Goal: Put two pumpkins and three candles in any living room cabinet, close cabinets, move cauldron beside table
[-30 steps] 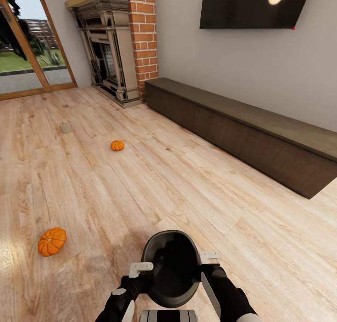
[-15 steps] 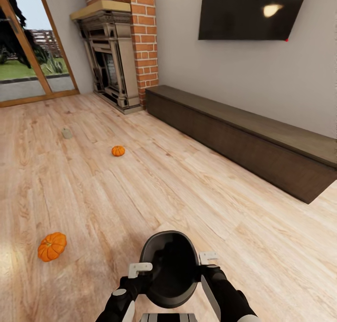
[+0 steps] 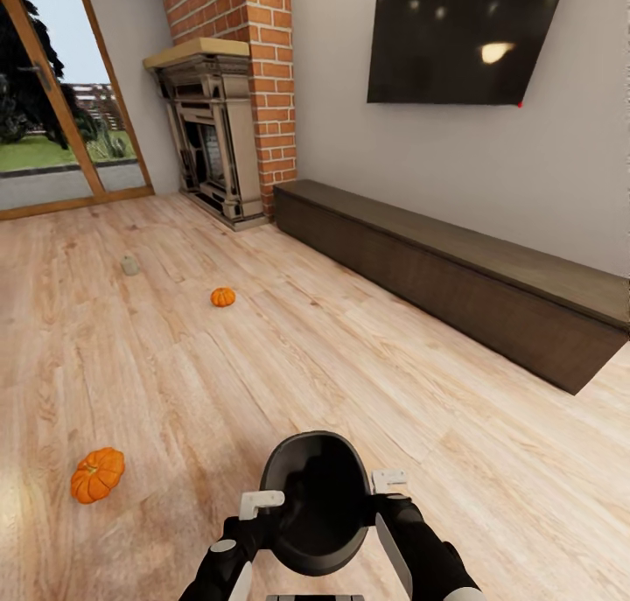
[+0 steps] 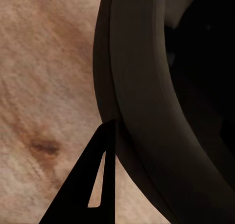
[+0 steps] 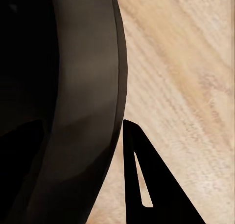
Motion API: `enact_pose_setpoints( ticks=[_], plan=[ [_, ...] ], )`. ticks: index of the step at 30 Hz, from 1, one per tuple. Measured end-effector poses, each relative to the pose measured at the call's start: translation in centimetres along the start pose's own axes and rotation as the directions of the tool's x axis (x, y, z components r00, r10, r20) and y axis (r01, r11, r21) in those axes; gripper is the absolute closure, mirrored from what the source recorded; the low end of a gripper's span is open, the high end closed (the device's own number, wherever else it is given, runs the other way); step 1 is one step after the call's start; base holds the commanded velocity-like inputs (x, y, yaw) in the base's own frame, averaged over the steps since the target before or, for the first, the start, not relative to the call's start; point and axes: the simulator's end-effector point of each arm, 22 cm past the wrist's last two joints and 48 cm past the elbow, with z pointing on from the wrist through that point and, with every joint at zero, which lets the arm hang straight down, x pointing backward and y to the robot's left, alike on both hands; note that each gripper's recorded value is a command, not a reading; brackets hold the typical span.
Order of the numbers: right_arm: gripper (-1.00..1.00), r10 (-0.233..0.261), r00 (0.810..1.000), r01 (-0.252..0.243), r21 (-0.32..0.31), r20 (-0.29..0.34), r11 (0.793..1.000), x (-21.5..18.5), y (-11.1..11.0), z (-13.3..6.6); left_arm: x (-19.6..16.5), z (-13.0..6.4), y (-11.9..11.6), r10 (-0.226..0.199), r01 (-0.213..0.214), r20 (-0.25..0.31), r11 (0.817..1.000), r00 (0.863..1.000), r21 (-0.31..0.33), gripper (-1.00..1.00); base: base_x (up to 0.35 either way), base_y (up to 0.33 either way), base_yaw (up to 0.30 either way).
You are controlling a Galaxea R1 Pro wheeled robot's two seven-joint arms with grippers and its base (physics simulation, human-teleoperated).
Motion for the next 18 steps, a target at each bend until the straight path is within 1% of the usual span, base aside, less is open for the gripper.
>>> enact_pose_setpoints(
  ticks=[14, 18],
  plan=[
    [1.0, -0.002, 0.998, 0.002, 0.002, 0.06, 1.0, -2.5, 0.0, -2.0, -2.6, -1.5, -0.3, 0.003, -0.003, 0.059, 1.0, 0.998, 0.004, 1.0, 0.0, 0.0, 0.0],
    [1.0, -0.002, 0.998, 0.002, 0.003, 0.059, 1.0, -2.5, 0.0, -2.0, -2.6, -1.5, -0.3, 0.002, -0.002, 0.058, 1.0, 0.998, 0.004, 1.0, 0.0, 0.0, 0.039]
  ],
)
